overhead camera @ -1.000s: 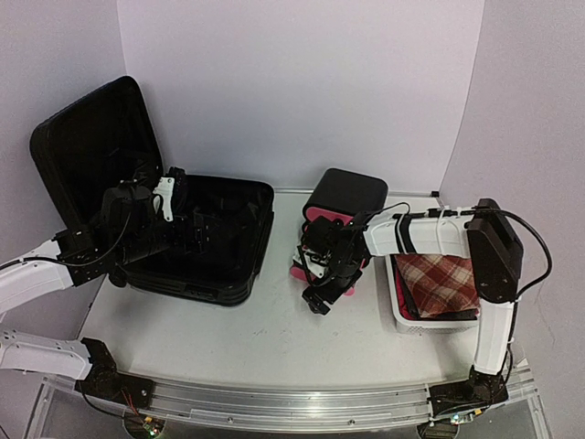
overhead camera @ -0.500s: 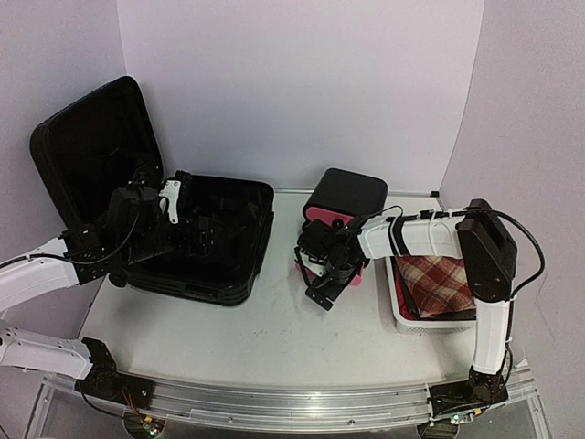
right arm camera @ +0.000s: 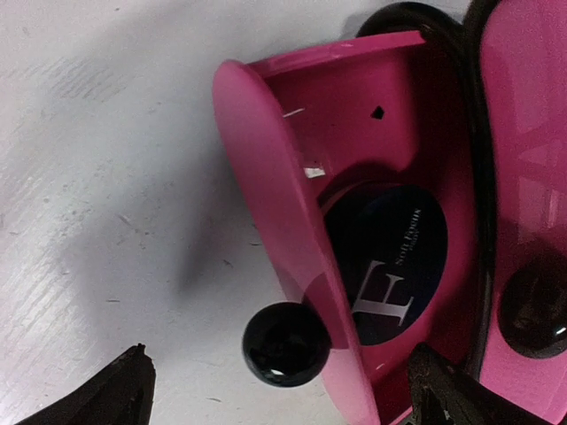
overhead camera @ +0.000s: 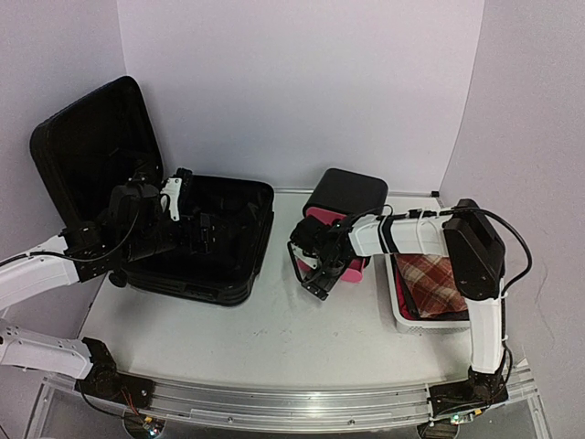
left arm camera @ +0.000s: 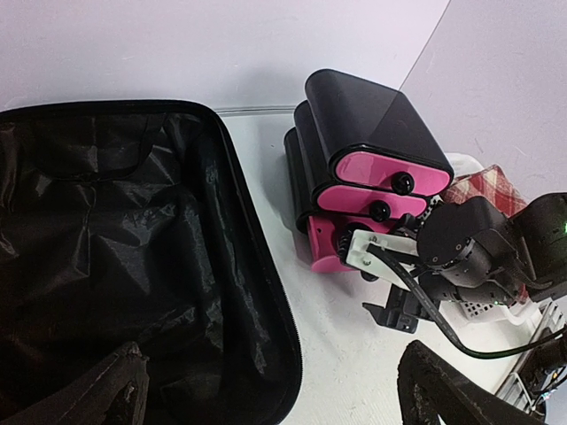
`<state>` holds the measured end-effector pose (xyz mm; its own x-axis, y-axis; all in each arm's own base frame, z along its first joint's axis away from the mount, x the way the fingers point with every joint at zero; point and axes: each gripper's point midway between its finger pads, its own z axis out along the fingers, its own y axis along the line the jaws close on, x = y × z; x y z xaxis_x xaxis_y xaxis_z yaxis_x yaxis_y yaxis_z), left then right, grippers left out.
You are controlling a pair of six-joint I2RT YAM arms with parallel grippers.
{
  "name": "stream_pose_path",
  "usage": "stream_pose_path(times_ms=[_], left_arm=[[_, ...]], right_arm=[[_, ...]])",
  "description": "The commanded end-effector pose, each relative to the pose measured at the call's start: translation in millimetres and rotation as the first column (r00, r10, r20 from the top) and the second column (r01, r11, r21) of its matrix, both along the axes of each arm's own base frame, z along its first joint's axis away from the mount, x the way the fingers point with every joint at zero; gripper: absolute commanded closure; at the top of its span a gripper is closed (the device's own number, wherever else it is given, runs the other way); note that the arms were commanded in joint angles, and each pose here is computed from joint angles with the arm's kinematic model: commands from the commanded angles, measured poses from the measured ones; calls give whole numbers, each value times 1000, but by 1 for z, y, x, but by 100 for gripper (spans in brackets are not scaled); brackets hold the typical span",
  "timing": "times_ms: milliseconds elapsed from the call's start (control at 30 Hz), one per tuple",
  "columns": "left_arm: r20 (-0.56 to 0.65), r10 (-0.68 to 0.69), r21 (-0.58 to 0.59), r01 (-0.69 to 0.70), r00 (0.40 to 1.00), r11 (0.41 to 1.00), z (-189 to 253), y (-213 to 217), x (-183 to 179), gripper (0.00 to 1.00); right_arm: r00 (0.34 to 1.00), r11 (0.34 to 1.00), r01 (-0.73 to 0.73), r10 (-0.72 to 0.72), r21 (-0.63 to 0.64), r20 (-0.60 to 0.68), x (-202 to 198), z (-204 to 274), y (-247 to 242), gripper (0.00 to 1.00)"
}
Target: Open, take out, and arrange the luggage
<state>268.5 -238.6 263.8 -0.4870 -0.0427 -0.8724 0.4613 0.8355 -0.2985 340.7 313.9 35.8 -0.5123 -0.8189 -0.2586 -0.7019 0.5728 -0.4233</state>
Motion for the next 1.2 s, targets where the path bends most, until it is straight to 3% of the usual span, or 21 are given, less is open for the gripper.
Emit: stream_pose_path(times_ms=[0, 100, 400, 700, 900, 1167], left_arm=[[29, -9, -65, 11, 1000, 998, 26, -7, 4, 1], [21, -11, -65, 13, 1000, 998, 23, -8, 4, 1], [30, -10, -61, 12, 999, 998, 28, -10, 7, 1], [18, -25, -81, 26, 1000, 996, 30, -14, 5, 1], [6, -26, -93, 26, 1000, 995, 27, -12, 2, 1], [14, -22, -101, 23, 1000, 995, 30, -10, 0, 1]], right_arm=[[994, 983, -66, 79, 173, -74, -12, 17, 33, 2], [987, 972, -66, 97, 225, -129, -26, 20, 37, 2], [980, 974, -47, 88, 223, -177, -44, 28, 27, 2], [936, 950, -61, 161, 306, -312, -66, 12, 49, 2], [986, 992, -8, 29, 125, -166, -29, -6, 25, 2], [1000, 1000, -4, 4, 12, -15, 0, -1, 12, 2]])
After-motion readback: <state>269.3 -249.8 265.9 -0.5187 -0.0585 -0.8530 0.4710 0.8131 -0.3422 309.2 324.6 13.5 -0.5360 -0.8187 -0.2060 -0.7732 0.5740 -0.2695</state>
